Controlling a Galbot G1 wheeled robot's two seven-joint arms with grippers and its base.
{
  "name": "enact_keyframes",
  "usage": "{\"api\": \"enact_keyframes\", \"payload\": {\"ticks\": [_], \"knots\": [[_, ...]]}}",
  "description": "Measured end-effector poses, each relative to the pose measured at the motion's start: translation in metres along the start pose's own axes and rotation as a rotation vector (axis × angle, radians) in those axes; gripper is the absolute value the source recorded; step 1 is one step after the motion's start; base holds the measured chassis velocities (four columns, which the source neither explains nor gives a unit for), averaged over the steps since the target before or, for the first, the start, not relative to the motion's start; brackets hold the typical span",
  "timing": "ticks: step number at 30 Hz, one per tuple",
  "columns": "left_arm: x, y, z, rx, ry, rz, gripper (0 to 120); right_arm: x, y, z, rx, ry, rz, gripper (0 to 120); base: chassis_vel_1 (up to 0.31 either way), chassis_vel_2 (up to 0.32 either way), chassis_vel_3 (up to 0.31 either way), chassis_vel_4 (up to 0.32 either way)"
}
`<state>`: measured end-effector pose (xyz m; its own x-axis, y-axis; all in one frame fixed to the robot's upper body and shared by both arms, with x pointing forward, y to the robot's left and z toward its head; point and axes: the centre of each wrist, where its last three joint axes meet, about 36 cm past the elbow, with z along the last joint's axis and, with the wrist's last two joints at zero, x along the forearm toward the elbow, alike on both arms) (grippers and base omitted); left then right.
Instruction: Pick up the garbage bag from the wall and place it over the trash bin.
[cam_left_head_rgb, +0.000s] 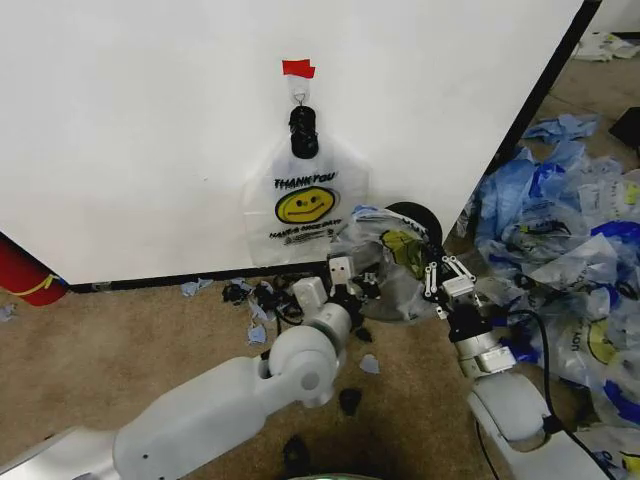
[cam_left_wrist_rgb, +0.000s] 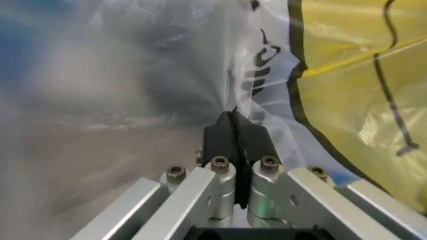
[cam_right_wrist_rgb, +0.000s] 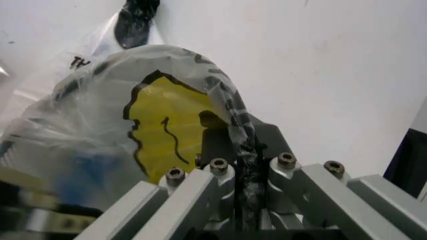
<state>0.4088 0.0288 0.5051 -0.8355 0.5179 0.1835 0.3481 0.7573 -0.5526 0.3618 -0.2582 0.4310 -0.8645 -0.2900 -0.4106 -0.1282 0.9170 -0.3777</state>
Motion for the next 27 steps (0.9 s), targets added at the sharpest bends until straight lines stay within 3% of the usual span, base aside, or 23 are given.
{"api": "enact_keyframes", "payload": {"ticks": [8,27], "knots": [[-0.022,-0.016,0.007,-0.01,0.005,-0.002,0,0.005,0.006,0.001,-0.006,0.008,-0.011,0,0.0,0.0,0.0,0.0],[-0.058,-0.011,0.014,-0.069,-0.027,-0.089,0,0.016,0.01,-0.006,-0.021,0.0,-0.045,0,0.0,0.0,0.0,0.0]]}}
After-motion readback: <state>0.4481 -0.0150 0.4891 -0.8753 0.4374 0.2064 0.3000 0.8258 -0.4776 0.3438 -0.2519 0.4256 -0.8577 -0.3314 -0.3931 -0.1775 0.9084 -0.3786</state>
